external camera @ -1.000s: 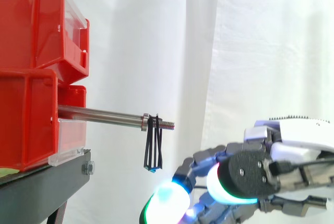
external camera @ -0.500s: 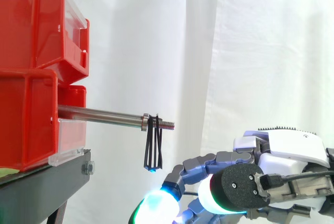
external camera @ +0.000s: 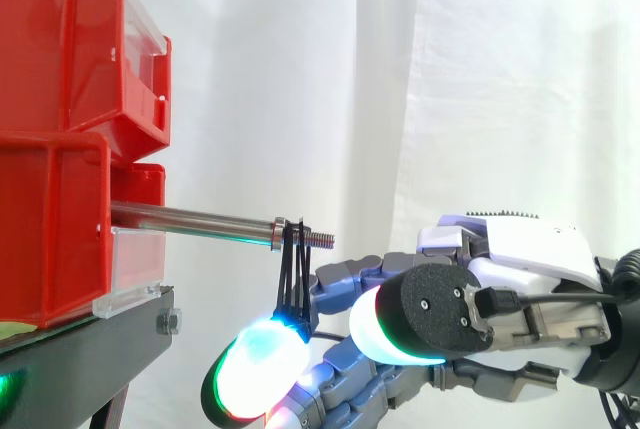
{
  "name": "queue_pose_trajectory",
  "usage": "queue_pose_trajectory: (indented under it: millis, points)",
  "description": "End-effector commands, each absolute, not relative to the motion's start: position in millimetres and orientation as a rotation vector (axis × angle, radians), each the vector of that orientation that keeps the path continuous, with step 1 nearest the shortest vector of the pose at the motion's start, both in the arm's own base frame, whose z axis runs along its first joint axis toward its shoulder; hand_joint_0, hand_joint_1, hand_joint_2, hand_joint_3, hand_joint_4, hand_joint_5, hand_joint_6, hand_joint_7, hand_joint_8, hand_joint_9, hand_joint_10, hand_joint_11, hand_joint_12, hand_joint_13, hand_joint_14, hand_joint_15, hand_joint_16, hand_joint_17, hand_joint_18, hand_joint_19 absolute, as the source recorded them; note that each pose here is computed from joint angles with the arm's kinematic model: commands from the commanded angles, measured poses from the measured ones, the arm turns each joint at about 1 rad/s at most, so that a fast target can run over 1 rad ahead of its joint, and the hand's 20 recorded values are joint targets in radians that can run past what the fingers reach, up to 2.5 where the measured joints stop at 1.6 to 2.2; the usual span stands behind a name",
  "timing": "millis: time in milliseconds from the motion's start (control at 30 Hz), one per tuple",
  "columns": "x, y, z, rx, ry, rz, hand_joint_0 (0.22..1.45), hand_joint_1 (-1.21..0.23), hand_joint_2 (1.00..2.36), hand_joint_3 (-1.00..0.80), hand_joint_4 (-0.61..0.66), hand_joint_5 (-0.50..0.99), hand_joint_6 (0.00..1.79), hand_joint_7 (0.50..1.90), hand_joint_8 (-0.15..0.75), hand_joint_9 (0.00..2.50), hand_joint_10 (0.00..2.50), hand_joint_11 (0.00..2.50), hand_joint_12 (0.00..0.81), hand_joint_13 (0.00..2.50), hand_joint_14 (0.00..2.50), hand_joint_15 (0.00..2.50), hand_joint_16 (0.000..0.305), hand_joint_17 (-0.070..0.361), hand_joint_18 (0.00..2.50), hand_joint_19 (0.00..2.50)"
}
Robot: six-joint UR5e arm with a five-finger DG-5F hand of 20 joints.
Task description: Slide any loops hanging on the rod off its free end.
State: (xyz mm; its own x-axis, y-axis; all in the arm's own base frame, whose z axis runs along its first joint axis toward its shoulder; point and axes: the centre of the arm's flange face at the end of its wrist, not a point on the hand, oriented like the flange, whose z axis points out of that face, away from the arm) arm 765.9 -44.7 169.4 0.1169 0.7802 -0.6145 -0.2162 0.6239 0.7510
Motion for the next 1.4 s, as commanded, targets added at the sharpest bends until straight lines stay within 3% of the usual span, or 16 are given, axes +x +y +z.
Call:
queue_pose_trajectory:
  millis: [0,867,1067,1367]
  points:
    - [768.6,-44.4,173.5,0.553,1.252,0.790,0.56,-0.56,1.00,-0.47,0.35,-0.15,0.50,1.00,0.321,0.82,0.01,0.15,0.300,0.95,0.00,0.14,0.039,0.088,0.85,0.24]
    - [773.3,-45.9,181.4,0.546,1.235,0.794,0.60,-0.63,1.01,-0.39,0.30,-0.12,0.50,1.20,0.320,0.83,0.01,0.17,0.297,0.96,0.01,0.15,0.039,0.087,0.87,0.26]
    - [773.2,-45.9,182.5,0.545,1.234,0.795,0.61,-0.66,1.01,-0.36,0.25,-0.11,0.51,1.31,0.322,0.83,0.01,0.16,0.295,0.96,0.01,0.15,0.039,0.088,0.88,0.26]
    - [773.4,-45.8,181.5,0.545,1.234,0.795,0.61,-0.68,1.01,-0.33,0.23,-0.16,0.68,1.10,0.322,0.82,0.01,0.20,0.299,0.97,0.01,0.16,0.040,0.091,0.89,0.27]
